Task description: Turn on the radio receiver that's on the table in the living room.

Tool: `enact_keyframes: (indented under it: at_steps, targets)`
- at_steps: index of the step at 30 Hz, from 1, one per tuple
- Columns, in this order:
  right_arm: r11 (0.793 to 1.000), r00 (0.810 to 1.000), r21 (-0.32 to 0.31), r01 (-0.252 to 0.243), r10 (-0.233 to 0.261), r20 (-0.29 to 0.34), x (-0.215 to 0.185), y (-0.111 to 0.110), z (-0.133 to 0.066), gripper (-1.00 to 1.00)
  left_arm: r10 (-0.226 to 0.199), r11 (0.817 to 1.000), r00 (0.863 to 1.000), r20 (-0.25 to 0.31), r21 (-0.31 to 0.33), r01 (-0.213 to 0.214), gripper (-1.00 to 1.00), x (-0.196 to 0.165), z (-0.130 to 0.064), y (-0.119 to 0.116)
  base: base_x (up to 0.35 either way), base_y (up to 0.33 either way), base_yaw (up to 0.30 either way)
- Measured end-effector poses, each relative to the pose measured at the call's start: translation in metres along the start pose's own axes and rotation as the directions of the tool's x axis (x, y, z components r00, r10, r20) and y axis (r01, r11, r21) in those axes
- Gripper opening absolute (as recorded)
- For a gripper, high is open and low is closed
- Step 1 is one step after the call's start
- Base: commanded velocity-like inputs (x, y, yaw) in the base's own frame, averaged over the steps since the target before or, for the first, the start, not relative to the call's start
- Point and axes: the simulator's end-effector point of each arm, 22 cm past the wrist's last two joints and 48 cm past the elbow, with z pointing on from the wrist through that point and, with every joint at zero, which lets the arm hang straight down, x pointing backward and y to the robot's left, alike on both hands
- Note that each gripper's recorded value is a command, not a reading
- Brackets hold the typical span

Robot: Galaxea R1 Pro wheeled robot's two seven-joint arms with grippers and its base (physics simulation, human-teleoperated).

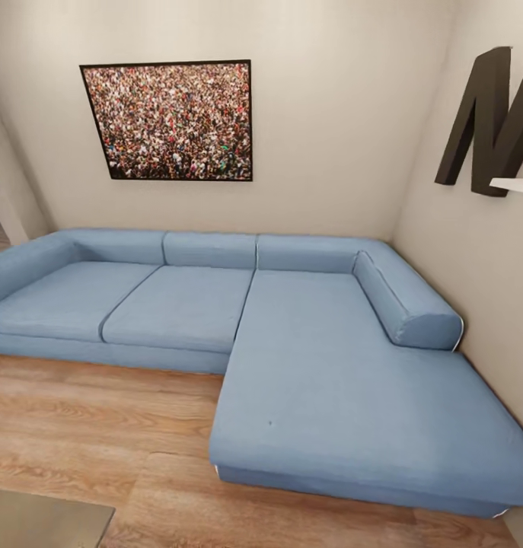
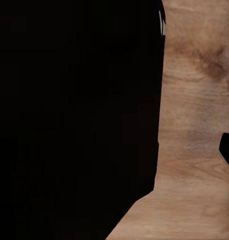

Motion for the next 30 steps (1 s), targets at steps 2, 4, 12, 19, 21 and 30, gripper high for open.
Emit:
enact_keyframes:
  at_steps: [2, 4, 12, 19, 21, 30]
  targets:
    - [1.000, 1.000, 0.001, 0.000, 0.000, -0.001, 0.0003, -0.0004, 0.0000, 1.00, -0.001, 1.000, 1.000, 0.000, 0.000, 0.001, 1.00, 0.0000, 0.0000, 0.0000, 0.000, 0.000, 0.300]
    - [1.000, 1.000, 0.001, 0.000, 0.000, -0.001, 0.0004, -0.0006, 0.0000, 1.00, 0.000, 1.000, 1.000, 0.000, 0.000, 0.000, 1.00, 0.0001, 0.0000, -0.0001, 0.000, 0.000, 0.300]
    - [1.000, 1.000, 0.001, 0.000, 0.000, -0.001, 0.0006, -0.0006, 0.0000, 1.00, -0.001, 1.000, 1.000, 0.000, 0.001, 0.001, 1.00, 0.0000, 0.0000, -0.0011, 0.000, 0.000, 0.300]
    - [1.000, 1.000, 0.001, 0.000, 0.000, -0.001, 0.0005, -0.0007, 0.0000, 1.00, 0.000, 1.000, 1.000, 0.000, 0.002, 0.000, 1.00, 0.0001, 0.0000, -0.0012, 0.000, 0.000, 0.300]
    - [1.000, 1.000, 0.001, 0.000, 0.000, -0.001, 0.0003, -0.0007, 0.0000, 1.00, 0.000, 1.000, 1.000, 0.000, 0.002, 0.000, 1.00, 0.0000, 0.0000, -0.0012, 0.000, 0.000, 0.300]
    - [1.000, 1.000, 0.001, 0.000, 0.000, -0.001, 0.0005, -0.0006, 0.0000, 1.00, -0.002, 1.000, 1.000, 0.000, 0.002, 0.002, 1.00, 0.0002, 0.0000, -0.0014, 0.000, 0.000, 0.300]
